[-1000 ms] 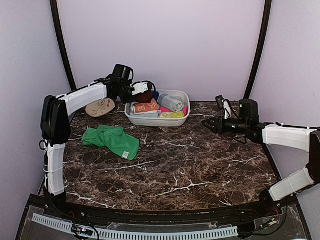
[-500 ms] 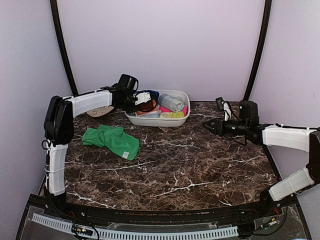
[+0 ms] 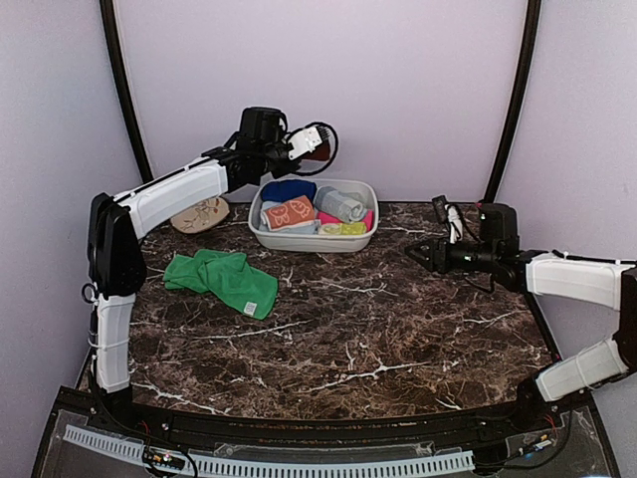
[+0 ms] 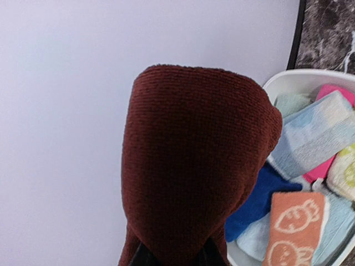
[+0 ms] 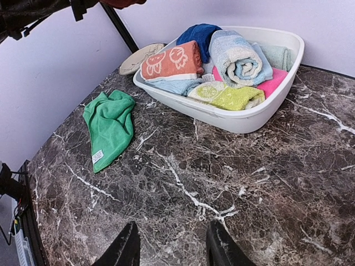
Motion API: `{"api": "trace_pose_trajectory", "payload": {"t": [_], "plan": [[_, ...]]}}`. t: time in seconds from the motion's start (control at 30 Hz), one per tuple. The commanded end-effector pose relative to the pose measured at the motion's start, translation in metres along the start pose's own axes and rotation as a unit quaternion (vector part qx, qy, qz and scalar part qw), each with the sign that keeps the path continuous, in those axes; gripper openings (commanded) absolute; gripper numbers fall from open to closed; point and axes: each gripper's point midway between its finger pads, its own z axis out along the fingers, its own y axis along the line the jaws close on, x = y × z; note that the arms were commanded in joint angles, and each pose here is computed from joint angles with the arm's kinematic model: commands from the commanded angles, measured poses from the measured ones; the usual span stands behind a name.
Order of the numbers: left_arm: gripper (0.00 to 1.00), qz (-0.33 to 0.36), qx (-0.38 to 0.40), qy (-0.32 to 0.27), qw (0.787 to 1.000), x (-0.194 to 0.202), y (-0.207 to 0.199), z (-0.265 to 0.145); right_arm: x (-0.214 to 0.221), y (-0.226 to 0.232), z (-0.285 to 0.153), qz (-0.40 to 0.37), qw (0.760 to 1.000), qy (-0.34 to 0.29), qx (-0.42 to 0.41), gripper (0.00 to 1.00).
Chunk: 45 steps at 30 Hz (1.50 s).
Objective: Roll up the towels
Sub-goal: Place the towel at the center of the board.
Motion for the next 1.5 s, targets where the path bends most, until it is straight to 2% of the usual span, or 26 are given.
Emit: {"api": "trace_pose_trajectory", "payload": {"t": [0.0, 0.17, 0.3, 0.47, 0.6, 0.7, 0.83, 0.9, 0.93, 0.97, 1.1, 1.2, 1.23, 1.27, 1.3, 1.4, 1.47], "plan": [[0.0, 0.044, 0.018, -0.071, 0.996, -0.053, -0.044, -0.003, -0.002, 0.005, -0.006, 0.003, 1.0, -0.012, -0.006, 0.4], [0.0, 0.065, 0.034, -0.064, 0.995, -0.044, -0.095, 0.037, 0.002, 0.008, -0.013, 0.011, 1.0, -0.016, -0.005, 0.4], [0.0, 0.092, 0.076, -0.044, 0.992, -0.025, -0.146, 0.058, 0.008, 0.009, -0.018, 0.014, 1.0, -0.014, -0.001, 0.4], [0.0, 0.115, 0.162, -0.012, 0.98, 0.003, -0.206, 0.061, 0.01, 0.01, -0.021, 0.016, 1.0, -0.011, -0.003, 0.4], [0.01, 0.109, 0.24, -0.009, 0.965, 0.01, -0.233, 0.045, 0.012, 0.011, -0.019, 0.018, 1.0, -0.007, -0.007, 0.4], [0.16, 0.109, 0.282, -0.012, 0.953, 0.012, -0.247, 0.035, 0.013, 0.011, -0.017, 0.021, 1.0, -0.005, -0.011, 0.4], [0.47, 0.117, 0.326, -0.008, 0.938, 0.016, -0.259, 0.021, 0.012, 0.012, -0.016, 0.025, 1.0, -0.006, -0.016, 0.4], [0.65, 0.114, 0.338, -0.01, 0.934, 0.013, -0.255, 0.016, 0.013, 0.014, -0.017, 0.026, 0.999, -0.006, -0.02, 0.41], [0.87, 0.11, 0.344, -0.01, 0.933, 0.012, -0.251, 0.013, 0.013, 0.014, -0.017, 0.027, 0.999, -0.004, -0.02, 0.42], [0.98, 0.104, 0.345, -0.012, 0.933, 0.009, -0.245, 0.011, 0.013, 0.014, -0.017, 0.026, 0.999, -0.003, -0.019, 0.43], [0.99, 0.086, 0.33, -0.023, 0.94, -0.004, -0.216, 0.006, 0.011, 0.01, -0.018, 0.025, 1.0, -0.002, -0.005, 0.47], [0.99, 0.074, 0.278, -0.03, 0.957, -0.015, -0.179, 0.009, 0.008, 0.006, -0.018, 0.023, 1.0, -0.002, 0.009, 0.52], [0.99, 0.07, 0.26, -0.029, 0.963, -0.017, -0.167, 0.011, 0.007, 0.003, -0.018, 0.022, 1.0, -0.002, 0.017, 0.6], [0.99, 0.066, 0.241, -0.029, 0.968, -0.02, -0.153, 0.011, 0.004, 0.002, -0.019, 0.02, 0.999, -0.005, 0.024, 0.93], [0.99, 0.062, 0.22, -0.029, 0.973, -0.022, -0.137, 0.01, 0.002, -0.001, -0.019, 0.018, 0.999, -0.005, 0.032, 0.99], [0.99, 0.059, 0.162, -0.015, 0.985, -0.022, -0.093, 0.004, -0.003, -0.009, -0.021, 0.01, 0.998, -0.005, 0.06, 1.0], [0.99, 0.033, 0.132, 0.0, 0.991, -0.015, -0.061, -0.004, -0.006, -0.019, -0.023, 0.008, 0.996, -0.006, 0.089, 1.0]]}}
